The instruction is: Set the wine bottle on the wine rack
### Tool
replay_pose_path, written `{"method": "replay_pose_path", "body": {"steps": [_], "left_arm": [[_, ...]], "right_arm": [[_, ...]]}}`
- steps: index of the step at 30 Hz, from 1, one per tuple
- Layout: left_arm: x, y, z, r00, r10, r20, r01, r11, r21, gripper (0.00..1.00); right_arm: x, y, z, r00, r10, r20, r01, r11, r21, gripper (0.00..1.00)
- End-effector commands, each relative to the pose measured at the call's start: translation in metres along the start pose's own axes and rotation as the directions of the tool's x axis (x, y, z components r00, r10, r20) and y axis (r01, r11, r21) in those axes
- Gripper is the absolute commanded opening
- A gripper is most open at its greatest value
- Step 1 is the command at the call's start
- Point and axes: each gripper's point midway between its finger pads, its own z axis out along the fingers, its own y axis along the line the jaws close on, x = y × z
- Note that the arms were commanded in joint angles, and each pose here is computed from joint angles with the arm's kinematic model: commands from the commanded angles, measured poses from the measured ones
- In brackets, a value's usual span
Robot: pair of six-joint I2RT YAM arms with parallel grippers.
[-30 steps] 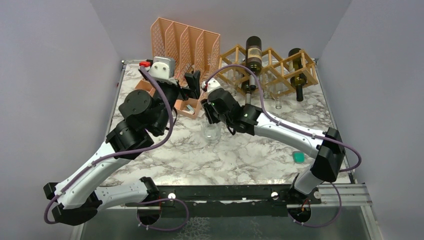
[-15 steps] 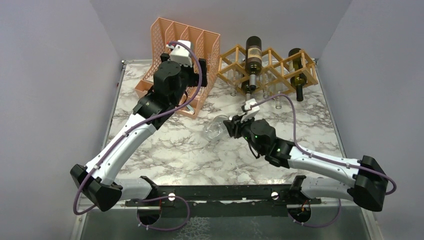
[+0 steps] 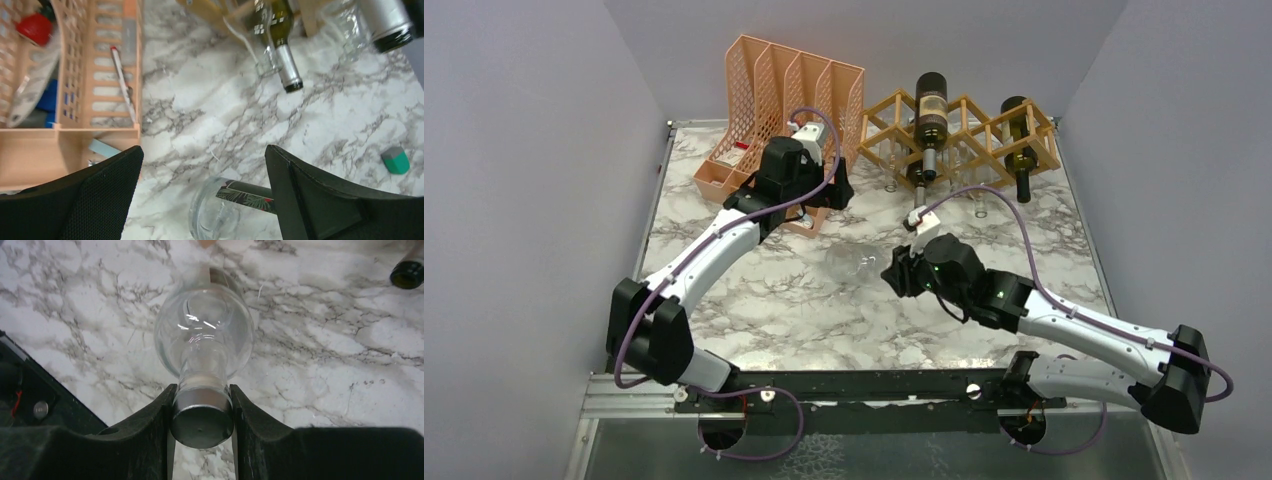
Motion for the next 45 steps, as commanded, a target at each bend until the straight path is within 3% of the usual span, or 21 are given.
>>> {"method": "replay_pose_path", "body": {"steps": [1,4,10,20,25,33,45], "left_arm": [[0.033,-0.008,0.014,0.993,-0.053,-0.107,0.065,0.992,0.112,0.98],[0.049,0.0,0.018,0.987,-0.049,-0.15,0.065,0.993,0.103,0.98],[0.065,0.014,0.019,0.985,-0.022,-0.173,0.034,0.997,0.065,0.99],[0.106,0.026,0.021,0.968,-0.052,-0.245,0.062,0.998,0.031,0.99],[0.124,0.035,0.022,0.958,-0.077,-0.276,0.076,0.997,-0.016,0.96],[0.141,0.029,0.027,0.939,-0.118,-0.322,0.13,0.991,0.017,0.79],[0.163,0.025,0.024,0.917,-0.142,-0.372,0.165,0.986,0.031,0.75]], "right_arm": [[0.07,0.001,-0.019,0.931,-0.047,-0.361,0.037,0.999,-0.034,0.01],[0.081,0.001,-0.018,0.904,-0.029,-0.426,0.026,1.0,-0.012,0.01],[0.089,0.006,-0.007,0.906,-0.078,-0.415,0.053,0.996,-0.072,0.01],[0.129,0.002,0.016,0.826,-0.135,-0.547,0.106,0.991,-0.085,0.02],[0.137,0.002,0.023,0.817,-0.15,-0.557,0.117,0.989,-0.095,0.15],[0.144,0.007,0.027,0.804,-0.16,-0.573,0.107,0.986,-0.125,0.38],[0.152,0.007,0.046,0.798,-0.171,-0.578,0.124,0.985,-0.12,0.48]]}}
